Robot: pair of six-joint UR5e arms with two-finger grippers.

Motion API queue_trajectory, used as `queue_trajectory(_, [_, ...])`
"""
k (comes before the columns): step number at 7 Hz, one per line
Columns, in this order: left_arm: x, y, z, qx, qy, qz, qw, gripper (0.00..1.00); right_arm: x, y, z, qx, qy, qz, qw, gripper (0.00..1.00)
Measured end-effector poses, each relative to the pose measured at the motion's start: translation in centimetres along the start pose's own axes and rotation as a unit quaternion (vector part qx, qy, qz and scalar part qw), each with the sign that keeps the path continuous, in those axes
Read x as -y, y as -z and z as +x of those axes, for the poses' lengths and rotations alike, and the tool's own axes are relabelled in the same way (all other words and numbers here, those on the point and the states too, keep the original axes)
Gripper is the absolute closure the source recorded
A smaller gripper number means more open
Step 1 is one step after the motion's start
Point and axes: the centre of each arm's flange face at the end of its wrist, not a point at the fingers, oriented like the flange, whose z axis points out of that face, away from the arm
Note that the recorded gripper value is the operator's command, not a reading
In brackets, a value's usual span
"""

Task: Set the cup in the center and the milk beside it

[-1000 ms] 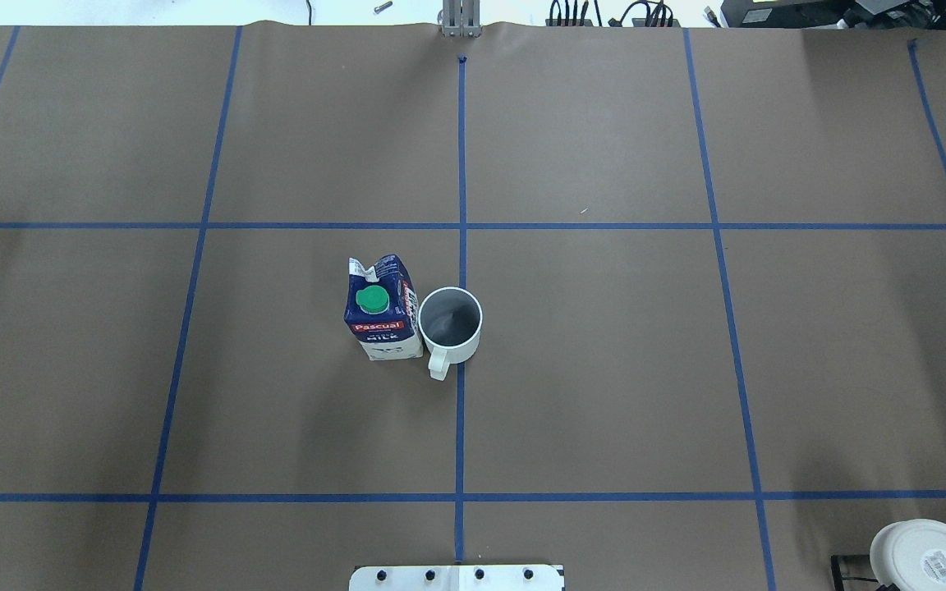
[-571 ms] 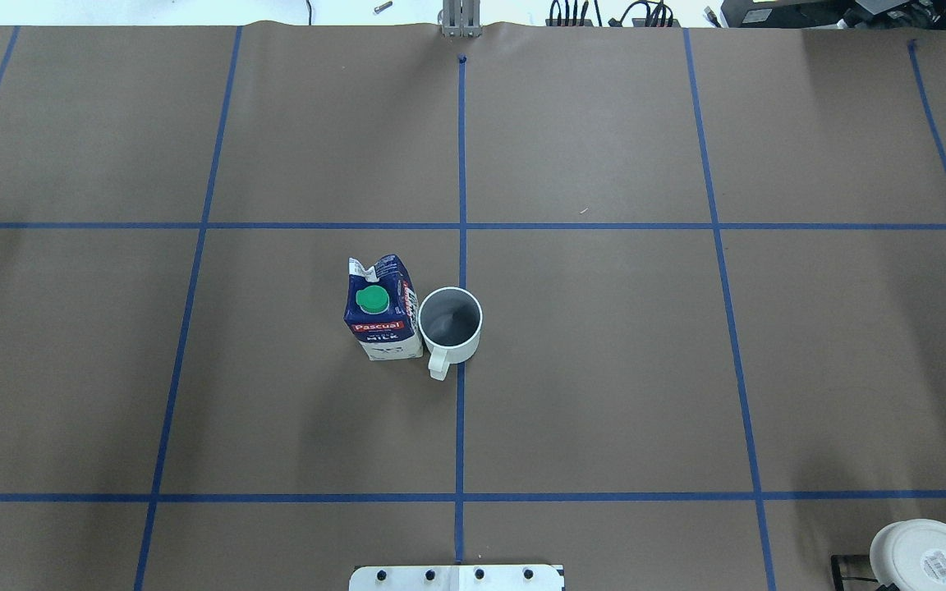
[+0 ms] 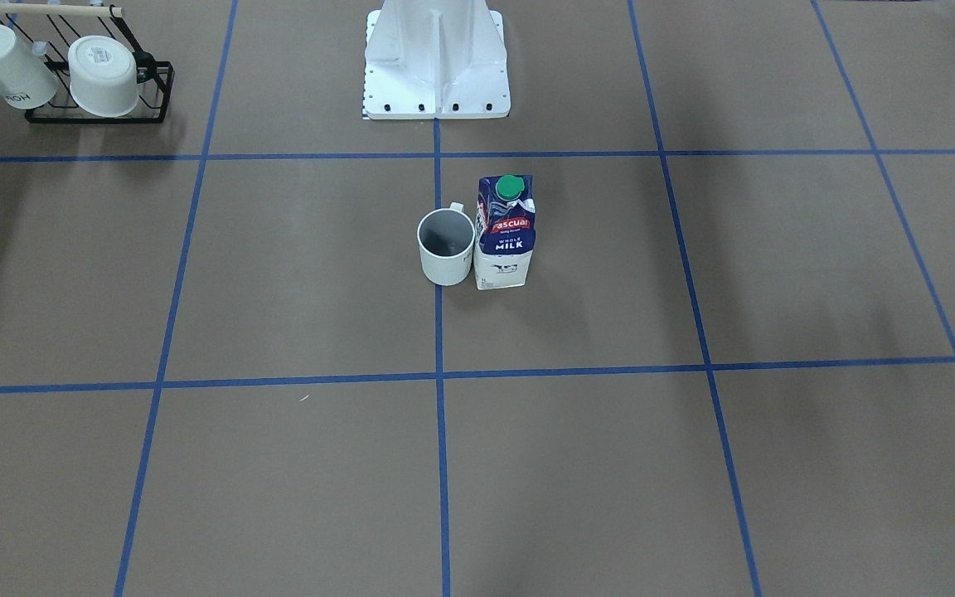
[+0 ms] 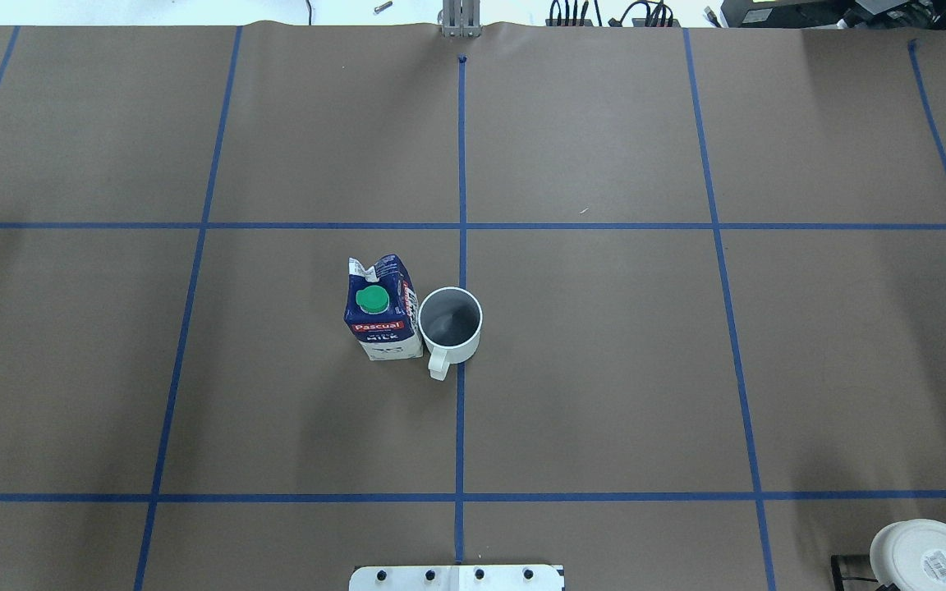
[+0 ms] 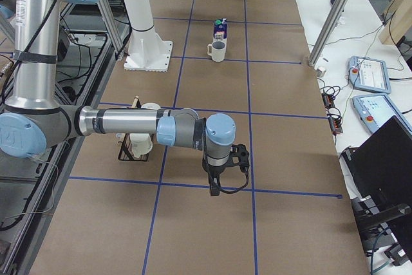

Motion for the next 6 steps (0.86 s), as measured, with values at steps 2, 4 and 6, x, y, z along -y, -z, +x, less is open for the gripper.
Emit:
queue_trajectory(2, [0.0, -0.05, -0.25, 0.012, 0.001, -0.001, 0.9999, 0.02, 0.01, 0.05, -0.03, -0.001, 0.0, 0.0, 1.0, 0.0])
queue_trajectory(4, [0.02, -0.06, -0.26, 0.014, 0.002, -0.002, 0.9999, 0.02, 0.02, 0.08, -0.07, 0.0, 0.0, 0.001, 1.0, 0.0])
queue_trajectory(6, [0.03, -0.06, -0.26, 0.014, 0.002, -0.002, 0.9999, 0.02, 0.0, 0.08, -0.06, 0.0, 0.0, 0.001, 1.0, 0.0])
